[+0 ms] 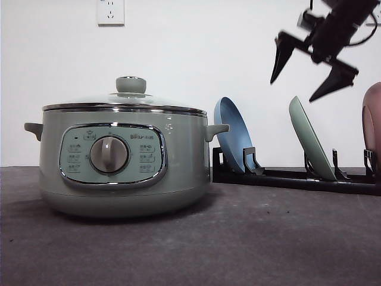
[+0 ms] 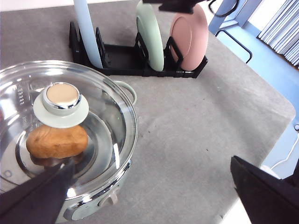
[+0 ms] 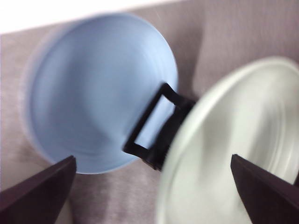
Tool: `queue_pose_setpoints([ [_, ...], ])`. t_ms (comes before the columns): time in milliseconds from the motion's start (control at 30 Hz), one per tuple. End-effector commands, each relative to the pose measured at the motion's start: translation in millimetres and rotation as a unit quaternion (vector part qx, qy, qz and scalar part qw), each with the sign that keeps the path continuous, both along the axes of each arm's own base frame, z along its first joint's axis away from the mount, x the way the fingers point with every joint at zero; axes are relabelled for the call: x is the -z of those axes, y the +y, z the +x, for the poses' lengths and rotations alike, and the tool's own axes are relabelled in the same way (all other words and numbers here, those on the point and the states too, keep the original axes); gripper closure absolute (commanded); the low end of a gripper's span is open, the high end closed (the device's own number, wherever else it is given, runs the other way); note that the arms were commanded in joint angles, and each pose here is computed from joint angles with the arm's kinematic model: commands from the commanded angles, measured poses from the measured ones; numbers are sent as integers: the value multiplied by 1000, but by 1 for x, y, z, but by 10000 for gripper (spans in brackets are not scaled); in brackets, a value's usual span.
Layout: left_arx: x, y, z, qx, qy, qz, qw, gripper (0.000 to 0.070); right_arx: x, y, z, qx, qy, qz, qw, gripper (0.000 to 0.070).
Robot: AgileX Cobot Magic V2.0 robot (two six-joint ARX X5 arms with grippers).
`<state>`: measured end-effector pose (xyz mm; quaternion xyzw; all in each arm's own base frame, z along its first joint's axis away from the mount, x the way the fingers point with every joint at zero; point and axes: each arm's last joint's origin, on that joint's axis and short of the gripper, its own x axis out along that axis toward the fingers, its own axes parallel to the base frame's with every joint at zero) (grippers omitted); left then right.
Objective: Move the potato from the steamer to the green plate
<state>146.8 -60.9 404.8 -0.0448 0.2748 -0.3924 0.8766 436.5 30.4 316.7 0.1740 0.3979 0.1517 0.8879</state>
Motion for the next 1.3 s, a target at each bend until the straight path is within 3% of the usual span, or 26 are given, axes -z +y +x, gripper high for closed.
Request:
queue_pose_setpoints([
  [0, -7, -1, 1, 6, -14, -2, 1000, 0, 5, 0, 9, 4, -2, 5, 1000, 37],
  [300, -6, -2, 3, 6, -7, 0, 1000, 0, 13, 0, 17, 13, -11, 3, 1000, 302],
  [500, -4, -2, 5, 6, -4, 1, 1000, 0, 12, 0, 18, 24, -9, 7, 1000, 390],
  [800, -2, -4, 10, 7, 1, 4, 1000, 0, 10, -1, 18, 32, -7, 18, 999, 605],
  [1067, -2, -4, 10, 7, 3, 4, 1000, 0, 3, -1, 14, 37, -11, 24, 999, 687],
  [1267, -2, -4, 10, 7, 3, 4, 1000, 0, -17, -2, 4, 38, -33, 27, 998, 693],
])
